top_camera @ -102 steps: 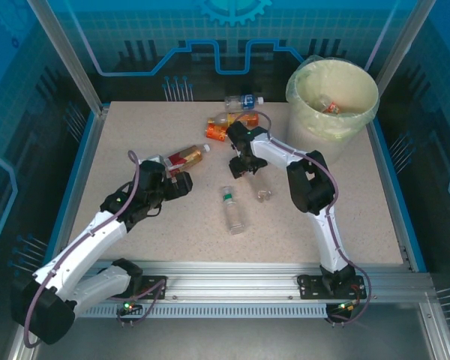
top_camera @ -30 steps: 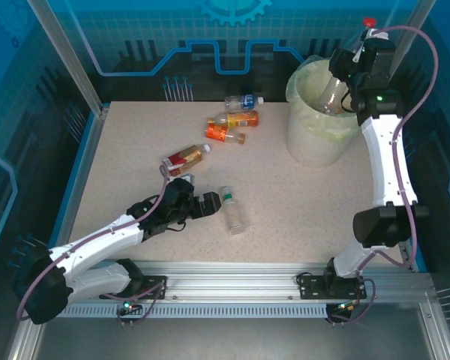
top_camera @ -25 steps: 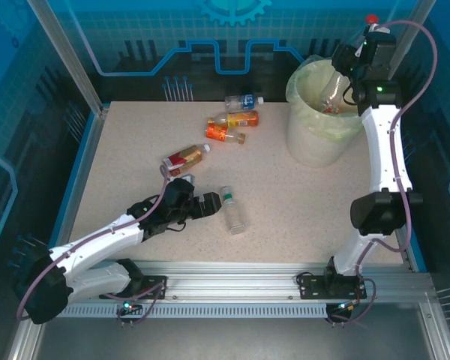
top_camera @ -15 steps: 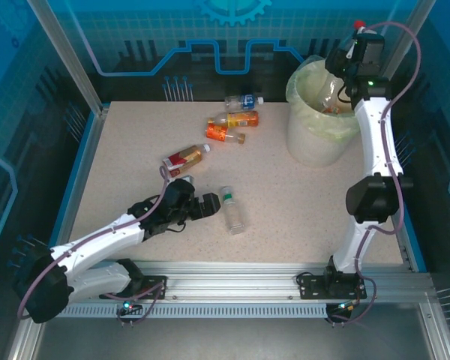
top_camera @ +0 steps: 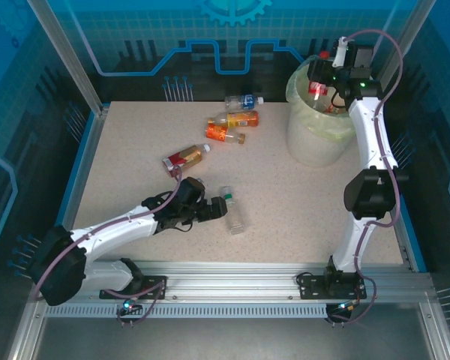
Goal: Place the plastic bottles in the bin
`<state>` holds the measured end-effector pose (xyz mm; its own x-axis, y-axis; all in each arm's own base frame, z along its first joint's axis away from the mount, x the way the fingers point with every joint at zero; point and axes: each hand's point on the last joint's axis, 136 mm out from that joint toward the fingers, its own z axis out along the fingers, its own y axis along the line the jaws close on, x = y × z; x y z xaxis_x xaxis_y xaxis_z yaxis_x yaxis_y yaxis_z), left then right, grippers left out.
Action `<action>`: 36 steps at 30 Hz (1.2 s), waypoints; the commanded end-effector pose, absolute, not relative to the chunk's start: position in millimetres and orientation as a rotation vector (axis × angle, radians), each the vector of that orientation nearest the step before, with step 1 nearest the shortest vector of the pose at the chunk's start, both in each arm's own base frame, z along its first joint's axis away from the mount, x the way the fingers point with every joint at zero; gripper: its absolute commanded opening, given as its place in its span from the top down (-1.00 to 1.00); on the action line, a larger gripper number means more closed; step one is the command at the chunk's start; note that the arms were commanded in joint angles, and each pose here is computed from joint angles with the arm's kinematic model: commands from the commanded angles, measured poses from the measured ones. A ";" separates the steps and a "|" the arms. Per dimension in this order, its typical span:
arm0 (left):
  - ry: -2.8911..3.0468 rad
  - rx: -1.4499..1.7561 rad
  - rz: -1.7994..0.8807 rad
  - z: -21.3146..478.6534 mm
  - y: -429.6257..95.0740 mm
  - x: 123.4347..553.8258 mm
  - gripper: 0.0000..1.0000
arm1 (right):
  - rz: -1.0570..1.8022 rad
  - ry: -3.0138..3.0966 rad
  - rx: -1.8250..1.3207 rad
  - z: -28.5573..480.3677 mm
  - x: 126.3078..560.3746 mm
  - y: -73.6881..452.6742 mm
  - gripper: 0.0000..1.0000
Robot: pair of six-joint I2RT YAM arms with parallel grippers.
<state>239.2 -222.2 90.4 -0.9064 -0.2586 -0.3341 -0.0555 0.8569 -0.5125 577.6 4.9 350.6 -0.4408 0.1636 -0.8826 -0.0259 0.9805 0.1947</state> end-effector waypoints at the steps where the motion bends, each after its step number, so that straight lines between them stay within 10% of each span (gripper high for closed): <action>1: 2.617 -0.144 -0.762 103.2 -238.8 241.2 -0.98 | 0.205 2.011 0.040 360.5 563.9 14.4 -0.62; 12: 2.657 -0.069 -0.659 95.3 -245.1 236.2 -0.98 | 0.244 1.946 0.033 392.2 528.2 20.9 -0.99; 36: 2.804 0.119 0.042 62.0 -267.7 224.8 -0.98 | 0.399 1.944 -0.063 383.3 380.9 76.2 -1.00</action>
